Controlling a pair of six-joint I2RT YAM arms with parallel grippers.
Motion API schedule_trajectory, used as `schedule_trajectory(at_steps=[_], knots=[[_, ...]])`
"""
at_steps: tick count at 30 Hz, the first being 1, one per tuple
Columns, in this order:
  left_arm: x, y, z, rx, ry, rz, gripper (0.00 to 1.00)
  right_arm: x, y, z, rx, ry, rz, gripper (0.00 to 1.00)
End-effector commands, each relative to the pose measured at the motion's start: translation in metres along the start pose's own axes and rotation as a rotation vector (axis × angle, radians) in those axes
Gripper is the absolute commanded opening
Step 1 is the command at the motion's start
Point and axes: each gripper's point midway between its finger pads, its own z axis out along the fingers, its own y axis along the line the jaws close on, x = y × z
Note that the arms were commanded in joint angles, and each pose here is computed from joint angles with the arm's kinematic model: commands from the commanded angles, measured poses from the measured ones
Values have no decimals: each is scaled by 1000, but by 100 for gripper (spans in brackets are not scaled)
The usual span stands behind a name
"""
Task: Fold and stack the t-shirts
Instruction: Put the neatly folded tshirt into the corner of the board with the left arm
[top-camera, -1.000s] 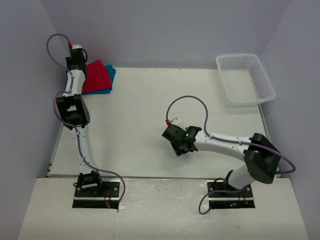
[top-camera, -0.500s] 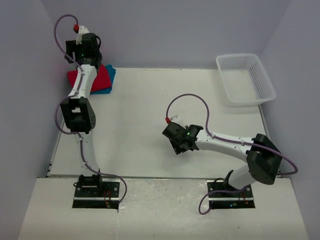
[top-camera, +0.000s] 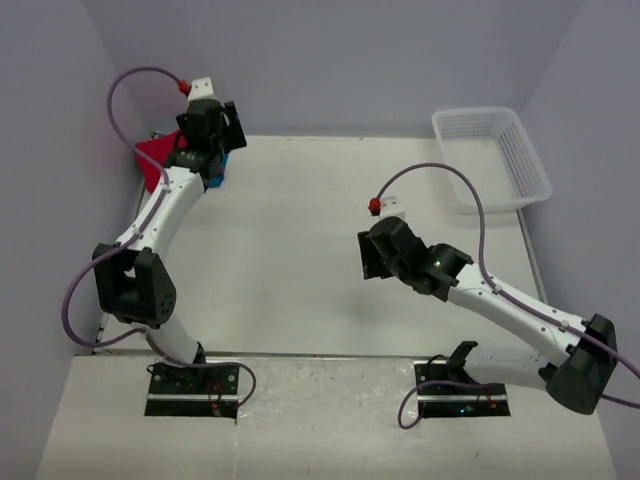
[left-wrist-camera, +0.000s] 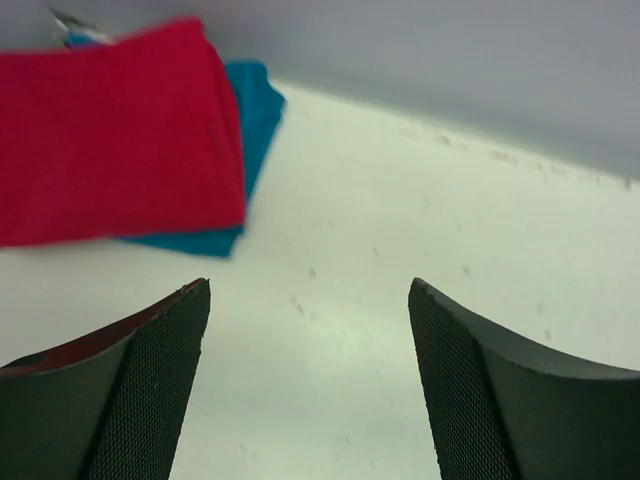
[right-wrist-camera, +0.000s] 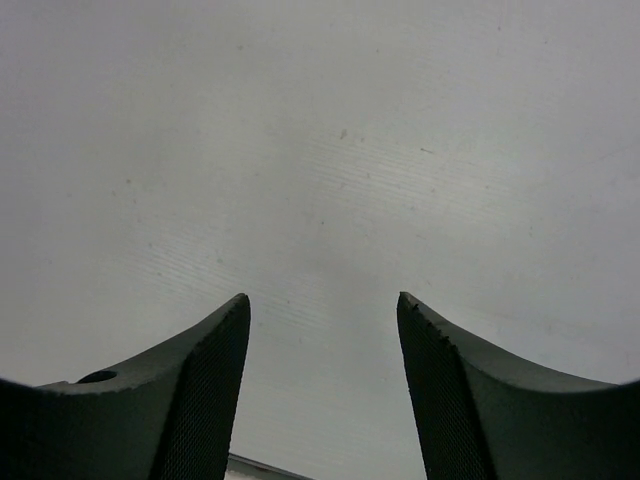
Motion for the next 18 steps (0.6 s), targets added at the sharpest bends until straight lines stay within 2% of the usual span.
schedule_trajectory(at_steps=[1, 4, 10, 13, 18], knots=[[61, -47, -19, 186, 120, -85, 81, -20, 7, -17, -77, -94, 41, 62], [85, -49, -21, 164, 158, -55, 81, -26, 18, -33, -172, -128, 82, 63], [99, -29, -21, -8, 233, 50, 78, -33, 6, -49, -156, -199, 153, 64], [113, -33, -34, 23, 257, 37, 78, -42, 3, -53, -153, -239, 155, 65], [118, -46, -59, 145, 224, -9, 79, -54, 16, -62, -223, -268, 127, 66]])
